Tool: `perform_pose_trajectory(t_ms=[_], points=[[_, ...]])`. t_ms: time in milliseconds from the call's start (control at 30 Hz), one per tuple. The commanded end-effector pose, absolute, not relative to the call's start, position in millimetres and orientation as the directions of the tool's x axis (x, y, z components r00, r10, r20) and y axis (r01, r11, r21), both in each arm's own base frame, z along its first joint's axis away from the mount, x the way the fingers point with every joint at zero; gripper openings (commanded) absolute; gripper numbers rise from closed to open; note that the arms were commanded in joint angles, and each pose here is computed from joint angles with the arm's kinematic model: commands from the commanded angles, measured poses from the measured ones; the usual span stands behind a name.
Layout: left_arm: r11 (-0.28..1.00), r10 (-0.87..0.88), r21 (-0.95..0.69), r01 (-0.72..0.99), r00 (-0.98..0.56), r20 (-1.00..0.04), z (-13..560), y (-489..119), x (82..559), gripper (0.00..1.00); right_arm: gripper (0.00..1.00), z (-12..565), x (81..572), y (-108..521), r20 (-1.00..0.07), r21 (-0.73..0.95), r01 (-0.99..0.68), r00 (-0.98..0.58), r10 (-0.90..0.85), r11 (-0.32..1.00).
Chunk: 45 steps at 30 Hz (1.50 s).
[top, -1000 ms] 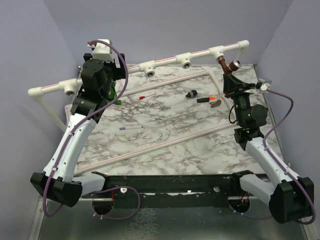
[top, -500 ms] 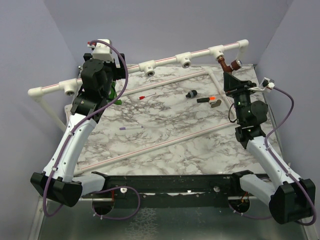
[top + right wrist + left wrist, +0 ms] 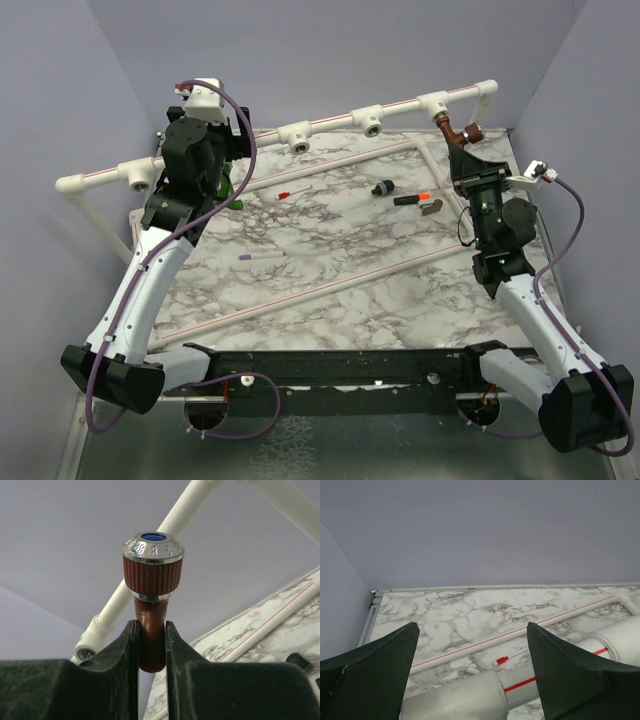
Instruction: Install the water faucets
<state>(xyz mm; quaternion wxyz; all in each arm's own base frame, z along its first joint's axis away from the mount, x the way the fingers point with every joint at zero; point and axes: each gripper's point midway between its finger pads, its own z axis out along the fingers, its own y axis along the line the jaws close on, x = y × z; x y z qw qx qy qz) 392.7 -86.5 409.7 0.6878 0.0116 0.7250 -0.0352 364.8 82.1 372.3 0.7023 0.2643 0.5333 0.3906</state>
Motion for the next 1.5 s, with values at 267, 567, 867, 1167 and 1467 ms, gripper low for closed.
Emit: perform_pose_trajectory(t_ms=[267, 567, 867, 1167, 1467], points=[[0.991, 0.003, -0.040, 0.129, -0.314, -0.949, 335, -105, 381, 0.89, 0.01, 427, 350, 92, -0.197, 0.894, -0.406, 0.024, 0.980, 0.189], [0.990, 0.005, -0.040, 0.133, -0.321, -0.947, 332, -106, 382, 0.89, 0.01, 438, 350, 97, -0.012, 0.953, -0.302, -0.086, 0.996, -0.014], [0.990, 0.006, -0.039, 0.134, -0.322, -0.947, 332, -106, 382, 0.89, 0.01, 423, 353, 103, 0.146, 0.971, -0.168, -0.149, 0.978, -0.170], [0.989, 0.007, -0.040, 0.140, -0.322, -0.947, 333, -107, 382, 0.89, 0.01, 421, 353, 102, 0.224, 0.964, -0.110, -0.154, 0.962, -0.242], [0.988, 0.005, -0.045, 0.146, -0.326, -0.945, 333, -109, 382, 0.89, 0.01, 414, 356, 103, 0.284, 0.951, -0.077, -0.160, 0.946, -0.298]])
